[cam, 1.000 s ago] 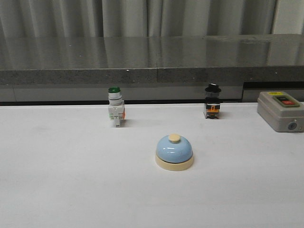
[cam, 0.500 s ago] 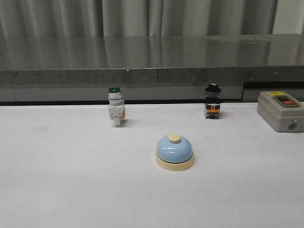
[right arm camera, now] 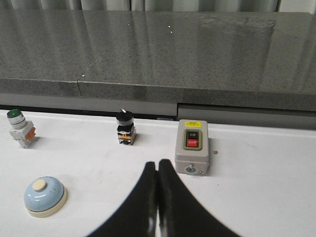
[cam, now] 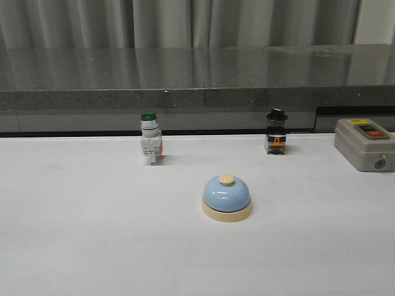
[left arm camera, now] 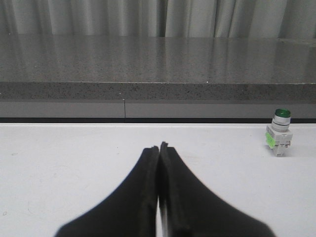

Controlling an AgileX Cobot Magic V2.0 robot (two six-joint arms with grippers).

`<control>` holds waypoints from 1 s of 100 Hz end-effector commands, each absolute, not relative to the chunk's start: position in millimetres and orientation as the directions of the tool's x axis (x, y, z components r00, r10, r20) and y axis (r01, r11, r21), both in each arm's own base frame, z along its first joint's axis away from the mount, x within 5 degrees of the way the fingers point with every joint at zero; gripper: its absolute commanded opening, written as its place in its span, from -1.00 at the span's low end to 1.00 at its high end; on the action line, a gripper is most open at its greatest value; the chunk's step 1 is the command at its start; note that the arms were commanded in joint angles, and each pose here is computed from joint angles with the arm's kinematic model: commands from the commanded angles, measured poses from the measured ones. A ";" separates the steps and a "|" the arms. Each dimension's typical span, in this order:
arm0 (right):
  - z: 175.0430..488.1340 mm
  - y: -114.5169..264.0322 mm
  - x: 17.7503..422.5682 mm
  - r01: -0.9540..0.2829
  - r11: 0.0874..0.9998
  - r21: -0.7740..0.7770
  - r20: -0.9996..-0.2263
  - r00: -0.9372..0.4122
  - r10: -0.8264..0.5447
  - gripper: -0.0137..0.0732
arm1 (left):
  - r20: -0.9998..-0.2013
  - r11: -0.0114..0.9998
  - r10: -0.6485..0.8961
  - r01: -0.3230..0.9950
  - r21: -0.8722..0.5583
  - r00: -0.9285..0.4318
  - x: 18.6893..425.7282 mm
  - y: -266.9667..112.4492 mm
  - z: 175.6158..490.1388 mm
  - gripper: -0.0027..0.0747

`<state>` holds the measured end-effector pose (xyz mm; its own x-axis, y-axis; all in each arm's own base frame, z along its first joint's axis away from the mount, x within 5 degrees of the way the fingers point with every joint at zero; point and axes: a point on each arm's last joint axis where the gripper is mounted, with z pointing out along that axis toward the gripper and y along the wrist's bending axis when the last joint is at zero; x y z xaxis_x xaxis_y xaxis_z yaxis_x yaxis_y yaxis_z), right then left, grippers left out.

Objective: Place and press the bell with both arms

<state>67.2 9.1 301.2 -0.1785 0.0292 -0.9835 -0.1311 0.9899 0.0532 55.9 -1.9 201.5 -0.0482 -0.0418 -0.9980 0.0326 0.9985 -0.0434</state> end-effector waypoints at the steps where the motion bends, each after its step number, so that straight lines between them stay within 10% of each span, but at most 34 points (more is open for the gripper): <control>1: 315.1 8.7 67.4 -0.132 0.991 0.037 -0.996 -0.087 0.026 -0.83 | -0.999 0.998 -0.051 0.034 -0.051 0.007 56.0 -1.9 191.6 -0.99; 100: 217.2 3.7 52.4 -0.085 0.986 0.141 -0.986 0.078 0.148 -0.83 | -0.999 0.998 -0.051 0.034 -0.051 0.007 56.0 -1.9 191.6 -0.99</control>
